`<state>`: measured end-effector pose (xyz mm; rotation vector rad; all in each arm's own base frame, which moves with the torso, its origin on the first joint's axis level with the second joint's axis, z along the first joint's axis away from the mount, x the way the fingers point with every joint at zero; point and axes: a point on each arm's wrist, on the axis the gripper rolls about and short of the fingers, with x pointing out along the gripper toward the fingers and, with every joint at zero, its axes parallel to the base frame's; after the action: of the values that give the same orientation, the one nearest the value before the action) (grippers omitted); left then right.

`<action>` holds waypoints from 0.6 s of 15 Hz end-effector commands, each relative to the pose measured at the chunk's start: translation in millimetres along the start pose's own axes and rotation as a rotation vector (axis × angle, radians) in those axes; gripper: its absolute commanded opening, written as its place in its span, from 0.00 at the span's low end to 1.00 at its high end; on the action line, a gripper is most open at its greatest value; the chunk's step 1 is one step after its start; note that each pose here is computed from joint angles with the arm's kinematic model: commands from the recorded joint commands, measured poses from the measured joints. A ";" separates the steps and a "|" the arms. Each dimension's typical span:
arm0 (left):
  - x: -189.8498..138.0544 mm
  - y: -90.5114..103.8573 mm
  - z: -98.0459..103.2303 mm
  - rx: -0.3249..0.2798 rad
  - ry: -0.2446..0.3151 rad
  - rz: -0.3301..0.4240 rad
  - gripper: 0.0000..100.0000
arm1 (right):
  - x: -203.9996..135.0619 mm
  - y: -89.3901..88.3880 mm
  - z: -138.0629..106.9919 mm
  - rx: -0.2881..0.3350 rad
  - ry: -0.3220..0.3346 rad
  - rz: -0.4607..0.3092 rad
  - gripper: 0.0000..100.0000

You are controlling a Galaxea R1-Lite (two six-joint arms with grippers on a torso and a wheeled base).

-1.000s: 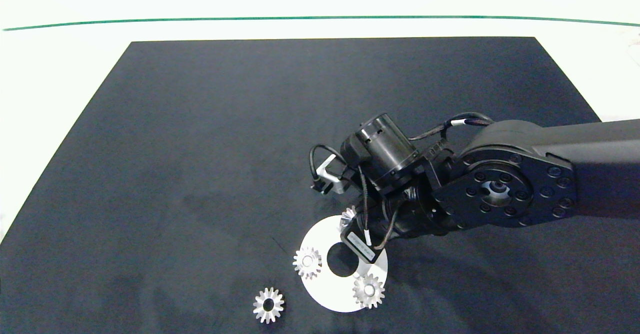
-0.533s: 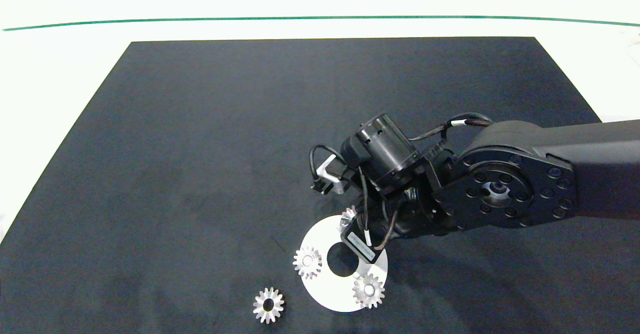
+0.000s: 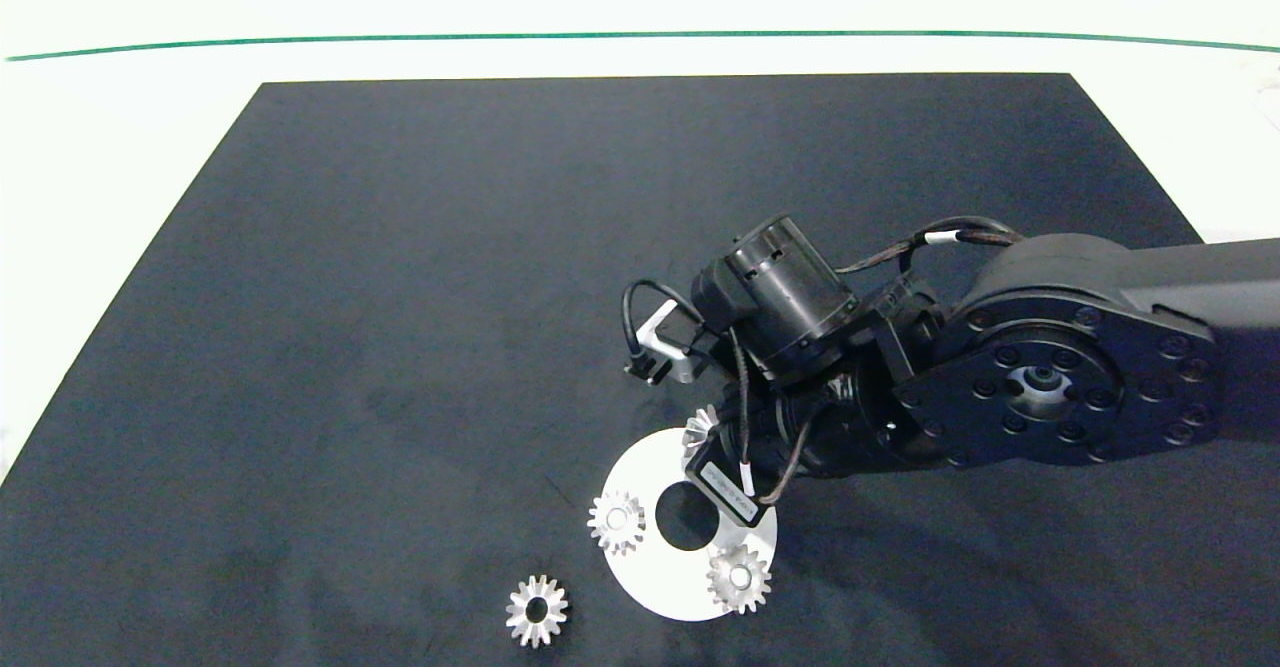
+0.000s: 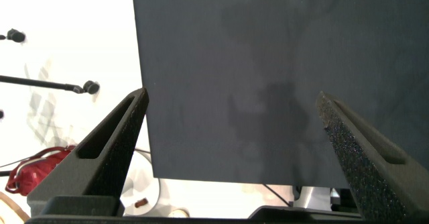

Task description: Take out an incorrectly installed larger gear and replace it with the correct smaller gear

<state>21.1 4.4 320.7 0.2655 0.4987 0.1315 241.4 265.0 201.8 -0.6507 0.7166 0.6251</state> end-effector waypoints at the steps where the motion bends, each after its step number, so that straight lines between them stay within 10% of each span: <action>1: 0.2 -0.1 -0.5 0.002 0.006 0.000 1.00 | -21.6 -3.3 0.5 -0.010 -0.039 -0.035 0.31; 9: 0.2 -0.1 -0.5 0.002 0.006 -0.001 1.00 | -51.7 -15.7 -18.3 0.020 -0.066 -0.058 0.31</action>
<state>21.2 4.4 320.6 0.2654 0.4991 0.1312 219.7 234.0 229.0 -0.6359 0.6528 0.5861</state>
